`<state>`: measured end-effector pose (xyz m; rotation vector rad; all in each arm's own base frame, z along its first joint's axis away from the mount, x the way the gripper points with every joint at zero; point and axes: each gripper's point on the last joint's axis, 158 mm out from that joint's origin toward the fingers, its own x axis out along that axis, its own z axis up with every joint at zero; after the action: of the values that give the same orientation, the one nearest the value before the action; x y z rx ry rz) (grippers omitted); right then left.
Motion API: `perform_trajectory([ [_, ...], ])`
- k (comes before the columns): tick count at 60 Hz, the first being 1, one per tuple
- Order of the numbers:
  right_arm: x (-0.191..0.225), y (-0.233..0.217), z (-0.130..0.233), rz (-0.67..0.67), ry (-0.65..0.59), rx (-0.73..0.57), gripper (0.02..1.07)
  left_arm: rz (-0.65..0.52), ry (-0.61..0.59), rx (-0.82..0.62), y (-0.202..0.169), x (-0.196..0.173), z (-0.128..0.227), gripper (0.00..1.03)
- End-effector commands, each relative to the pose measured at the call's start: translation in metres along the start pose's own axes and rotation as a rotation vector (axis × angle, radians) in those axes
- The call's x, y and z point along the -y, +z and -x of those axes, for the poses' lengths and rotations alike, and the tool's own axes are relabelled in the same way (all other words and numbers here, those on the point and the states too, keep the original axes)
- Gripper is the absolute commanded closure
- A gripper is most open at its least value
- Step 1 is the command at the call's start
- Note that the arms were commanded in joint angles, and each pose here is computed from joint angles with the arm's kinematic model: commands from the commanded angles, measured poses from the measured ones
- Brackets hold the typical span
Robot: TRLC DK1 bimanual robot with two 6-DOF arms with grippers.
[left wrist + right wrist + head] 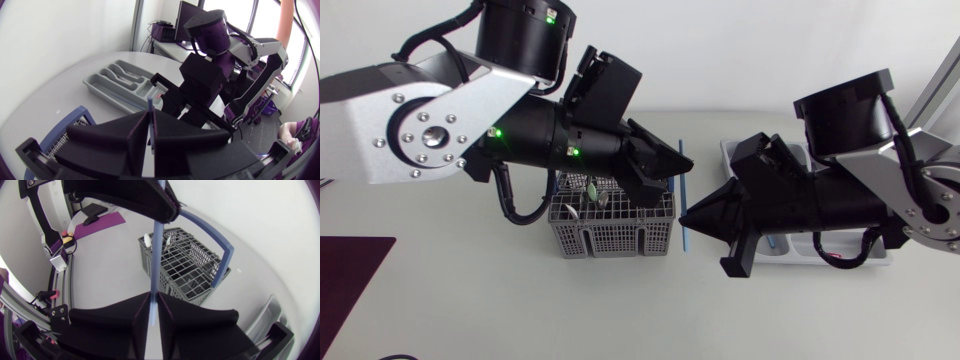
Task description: Unload the cutlery basket into the drawer organizer.
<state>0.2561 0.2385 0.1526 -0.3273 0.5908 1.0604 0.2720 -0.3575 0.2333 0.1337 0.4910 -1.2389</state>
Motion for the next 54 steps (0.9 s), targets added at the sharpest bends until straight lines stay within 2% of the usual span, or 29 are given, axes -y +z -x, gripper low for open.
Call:
perform_trajectory([
  [1,-0.005,0.001,-0.001,-0.009,0.021,-0.006,1.01,0.019,0.001,0.018,0.012,-0.006,0.0,0.75],
  [7,-0.009,-0.004,-0.001,-0.007,0.03,-0.01,1.01,0.032,0.006,0.027,0.015,-0.008,0.001,0.69],
  [8,-0.01,-0.004,-0.001,-0.006,0.031,-0.011,1.01,0.031,0.006,0.028,0.015,-0.008,0.001,0.63],
  [9,-0.009,-0.004,-0.001,-0.007,0.03,-0.01,1.01,0.031,0.006,0.028,0.015,-0.008,0.001,0.61],
  [10,-0.009,-0.004,-0.001,-0.008,0.03,-0.012,1.01,0.034,0.007,0.03,0.016,-0.008,0.002,0.51],
  [13,-0.01,-0.005,0.001,-0.009,0.031,-0.013,1.01,0.042,0.013,0.034,0.017,-0.011,0.003,0.35],
  [19,-0.012,-0.01,0.001,-0.012,0.032,-0.019,1.01,0.055,0.031,0.05,0.023,-0.018,0.009,0.17],
  [23,-0.014,-0.016,0.002,-0.015,0.036,-0.034,1.01,0.054,0.055,0.077,0.032,-0.026,0.02,0.11],
  [38,-0.001,-0.04,0.02,-0.041,-0.012,-0.064,1.01,0.04,0.206,0.187,0.06,-0.068,0.084,0.08],
  [45,0.01,-0.05,0.029,-0.069,-0.035,-0.069,1.01,0.023,0.288,0.209,0.059,-0.088,0.113,0.08],
  [50,0.029,-0.058,0.036,-0.114,-0.083,-0.077,1.01,-0.036,0.345,0.204,0.052,-0.096,0.133,0.08],
  [54,0.047,-0.065,0.04,-0.164,-0.121,-0.087,1.01,-0.102,0.355,0.177,0.042,-0.092,0.136,0.08],
])
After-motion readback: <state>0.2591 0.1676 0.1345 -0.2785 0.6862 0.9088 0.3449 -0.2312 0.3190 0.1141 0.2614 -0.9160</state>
